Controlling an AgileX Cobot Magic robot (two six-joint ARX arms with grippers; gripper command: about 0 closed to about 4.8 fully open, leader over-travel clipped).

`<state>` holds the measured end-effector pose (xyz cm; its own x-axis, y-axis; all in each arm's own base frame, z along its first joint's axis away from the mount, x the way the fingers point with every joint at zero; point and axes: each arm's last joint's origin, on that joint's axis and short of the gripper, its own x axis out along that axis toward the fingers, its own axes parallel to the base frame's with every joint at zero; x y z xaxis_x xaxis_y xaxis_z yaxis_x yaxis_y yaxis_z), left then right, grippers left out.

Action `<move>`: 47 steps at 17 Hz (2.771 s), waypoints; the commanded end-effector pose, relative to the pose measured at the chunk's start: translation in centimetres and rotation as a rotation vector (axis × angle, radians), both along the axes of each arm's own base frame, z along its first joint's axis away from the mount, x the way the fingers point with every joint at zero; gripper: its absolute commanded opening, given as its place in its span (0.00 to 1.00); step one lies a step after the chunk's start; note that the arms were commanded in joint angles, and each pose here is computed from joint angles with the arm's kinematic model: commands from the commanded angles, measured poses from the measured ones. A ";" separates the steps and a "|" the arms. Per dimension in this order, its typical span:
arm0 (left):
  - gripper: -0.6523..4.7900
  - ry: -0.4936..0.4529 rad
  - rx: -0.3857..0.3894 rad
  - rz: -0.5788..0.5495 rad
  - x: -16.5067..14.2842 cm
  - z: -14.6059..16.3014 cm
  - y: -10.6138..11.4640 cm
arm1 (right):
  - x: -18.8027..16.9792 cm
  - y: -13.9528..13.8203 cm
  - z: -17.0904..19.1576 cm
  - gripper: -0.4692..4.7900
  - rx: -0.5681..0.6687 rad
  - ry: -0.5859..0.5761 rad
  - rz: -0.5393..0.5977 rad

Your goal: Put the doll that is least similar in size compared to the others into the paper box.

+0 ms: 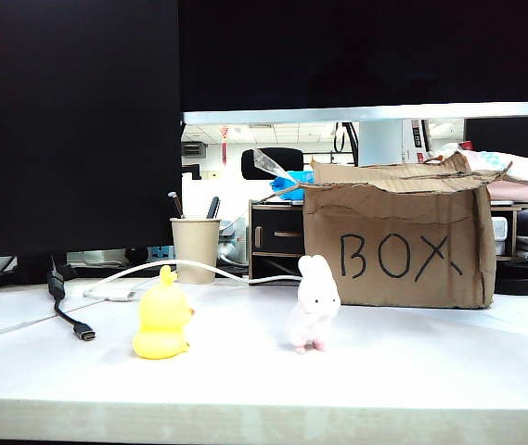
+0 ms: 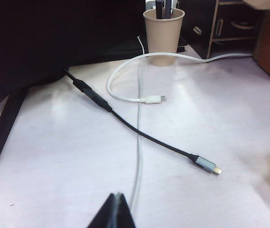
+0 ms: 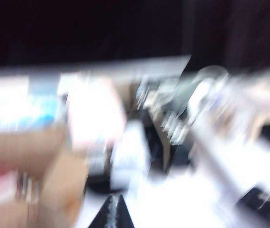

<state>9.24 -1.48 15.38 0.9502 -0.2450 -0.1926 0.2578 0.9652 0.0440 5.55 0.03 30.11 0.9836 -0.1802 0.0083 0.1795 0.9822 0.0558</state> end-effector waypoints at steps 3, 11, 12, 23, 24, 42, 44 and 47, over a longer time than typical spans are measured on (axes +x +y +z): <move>0.11 0.006 0.000 -0.003 0.0 -0.1 0.0 | 3.3 0.9 -8.4 0.08 -0.003 0.042 0.317; 0.11 0.006 0.000 -0.003 0.0 -0.1 0.0 | 4.2 0.4 -14.0 0.08 -0.003 0.050 0.287; 0.11 0.006 0.000 -0.002 0.0 -0.1 0.0 | 4.2 0.4 -13.9 0.08 -0.007 0.044 0.280; 0.11 0.006 0.000 -0.003 0.0 -0.1 0.0 | 4.1 0.6 -12.9 0.08 -0.043 -0.066 0.292; 0.11 0.006 0.000 -0.003 0.0 -0.1 0.0 | 4.1 0.6 -12.9 0.08 -0.043 -0.066 0.292; 0.11 -0.108 -0.080 0.152 0.3 1.1 0.4 | 4.1 0.6 -12.8 0.08 -0.044 -0.066 0.292; 0.11 -0.109 -0.079 0.166 0.3 1.1 0.4 | 4.1 0.6 -12.8 0.08 -0.044 -0.066 0.292; 0.11 -0.110 -0.078 0.168 0.3 1.1 0.4 | 4.1 0.6 -12.8 0.08 -0.044 -0.066 0.292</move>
<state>9.49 -1.08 16.31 0.9913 -0.0990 -0.0863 0.0981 0.9951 -0.0145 9.68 0.64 17.24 0.9916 0.1137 0.0618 -0.1148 0.9933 0.0135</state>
